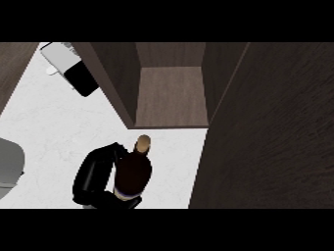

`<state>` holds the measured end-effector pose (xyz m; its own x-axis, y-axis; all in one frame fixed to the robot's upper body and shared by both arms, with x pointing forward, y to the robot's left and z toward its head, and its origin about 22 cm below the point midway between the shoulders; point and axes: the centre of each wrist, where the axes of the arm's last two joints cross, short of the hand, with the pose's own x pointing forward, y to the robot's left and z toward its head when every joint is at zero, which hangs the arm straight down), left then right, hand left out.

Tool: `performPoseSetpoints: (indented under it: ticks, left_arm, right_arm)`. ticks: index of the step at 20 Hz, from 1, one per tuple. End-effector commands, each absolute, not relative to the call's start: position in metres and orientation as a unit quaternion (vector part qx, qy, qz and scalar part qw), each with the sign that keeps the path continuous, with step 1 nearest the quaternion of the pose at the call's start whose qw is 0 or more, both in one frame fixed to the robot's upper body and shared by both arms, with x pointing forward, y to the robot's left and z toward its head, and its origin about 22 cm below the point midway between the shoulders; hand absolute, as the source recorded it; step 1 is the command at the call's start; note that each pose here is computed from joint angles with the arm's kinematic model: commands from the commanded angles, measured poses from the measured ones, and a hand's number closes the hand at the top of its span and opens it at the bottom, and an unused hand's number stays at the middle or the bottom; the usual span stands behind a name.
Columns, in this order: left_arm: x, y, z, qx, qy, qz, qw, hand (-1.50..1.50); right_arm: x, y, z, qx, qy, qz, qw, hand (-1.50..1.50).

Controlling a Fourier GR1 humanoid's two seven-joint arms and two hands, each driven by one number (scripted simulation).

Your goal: Pick up the wine, place it into the cabinet and close the cabinet

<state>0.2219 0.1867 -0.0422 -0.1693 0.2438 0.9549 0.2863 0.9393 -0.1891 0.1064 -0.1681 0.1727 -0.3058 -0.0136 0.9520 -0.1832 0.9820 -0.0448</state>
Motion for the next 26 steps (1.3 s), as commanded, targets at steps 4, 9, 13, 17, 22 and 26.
performPoseSetpoints:
  ticks: [4,9,13,17,22,26]
  left_arm:
    - [0.236,0.159,-0.011,-0.128,-0.786,0.000,0.605,1.50]
    - [0.256,0.147,-0.007,-0.088,-0.787,-0.015,0.610,1.50]
    - [0.269,0.142,-0.016,-0.064,-0.791,-0.035,0.607,1.50]
    - [0.300,0.149,-0.011,-0.061,-0.794,-0.031,0.605,1.50]
    - [0.310,0.135,-0.010,-0.063,-0.782,-0.054,0.617,1.50]
    - [0.329,0.120,0.011,-0.065,-0.772,-0.054,0.630,1.50]
  right_arm:
    - [0.081,-0.178,0.196,0.082,-0.826,0.054,0.555,-1.50]
    - [0.071,-0.187,0.203,0.085,-0.825,0.057,0.556,-1.50]
    - [0.060,-0.193,0.212,0.090,-0.818,0.060,0.565,-1.50]
    - [0.072,-0.187,0.202,0.089,-0.826,0.052,0.555,-1.50]
    - [0.067,-0.187,0.198,0.083,-0.825,0.051,0.557,-1.50]
    - [0.070,-0.193,0.197,0.079,-0.824,0.062,0.557,-1.50]
